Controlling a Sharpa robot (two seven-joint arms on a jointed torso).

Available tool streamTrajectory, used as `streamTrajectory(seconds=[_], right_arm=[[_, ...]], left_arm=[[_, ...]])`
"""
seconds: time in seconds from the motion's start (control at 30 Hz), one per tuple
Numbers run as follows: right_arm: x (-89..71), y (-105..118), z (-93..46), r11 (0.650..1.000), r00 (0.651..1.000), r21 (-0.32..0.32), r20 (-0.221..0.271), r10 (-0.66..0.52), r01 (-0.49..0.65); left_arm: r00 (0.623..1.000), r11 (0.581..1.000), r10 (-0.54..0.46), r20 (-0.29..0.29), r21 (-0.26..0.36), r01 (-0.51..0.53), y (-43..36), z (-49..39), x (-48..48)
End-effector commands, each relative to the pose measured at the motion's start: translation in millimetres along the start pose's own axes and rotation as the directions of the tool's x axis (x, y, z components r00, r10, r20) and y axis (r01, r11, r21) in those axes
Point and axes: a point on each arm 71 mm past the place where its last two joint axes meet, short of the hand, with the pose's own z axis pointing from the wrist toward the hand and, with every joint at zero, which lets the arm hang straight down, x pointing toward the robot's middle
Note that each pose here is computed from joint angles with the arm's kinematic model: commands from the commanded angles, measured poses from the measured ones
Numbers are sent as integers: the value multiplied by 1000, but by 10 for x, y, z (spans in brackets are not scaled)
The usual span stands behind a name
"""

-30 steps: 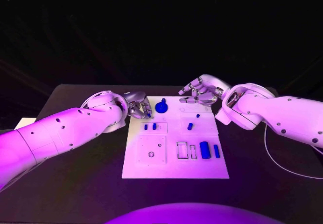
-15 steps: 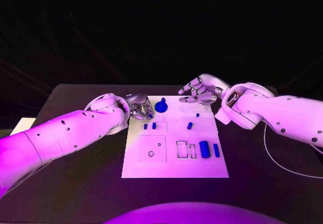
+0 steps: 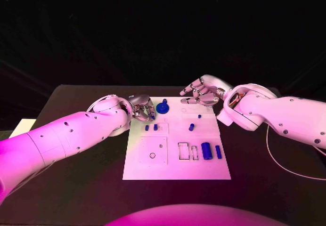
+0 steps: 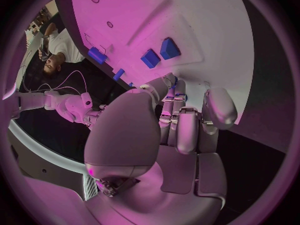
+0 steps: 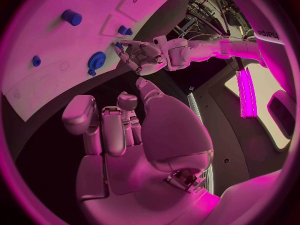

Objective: Assemble the parts on the task board

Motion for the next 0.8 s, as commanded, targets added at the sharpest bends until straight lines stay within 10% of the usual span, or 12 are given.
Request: streamTrajectory(seconds=[0.03,0.8], right_arm=[[14,10,2,1000,1000,-10,-12,0,0],[4,-4,-3,1000,1000,-5,-11,-1,1]], left_arm=[[1000,1000,15,-21,-7,-16,-8,9,21],[999,999,20,-42,-31,-21,29,6,30]])
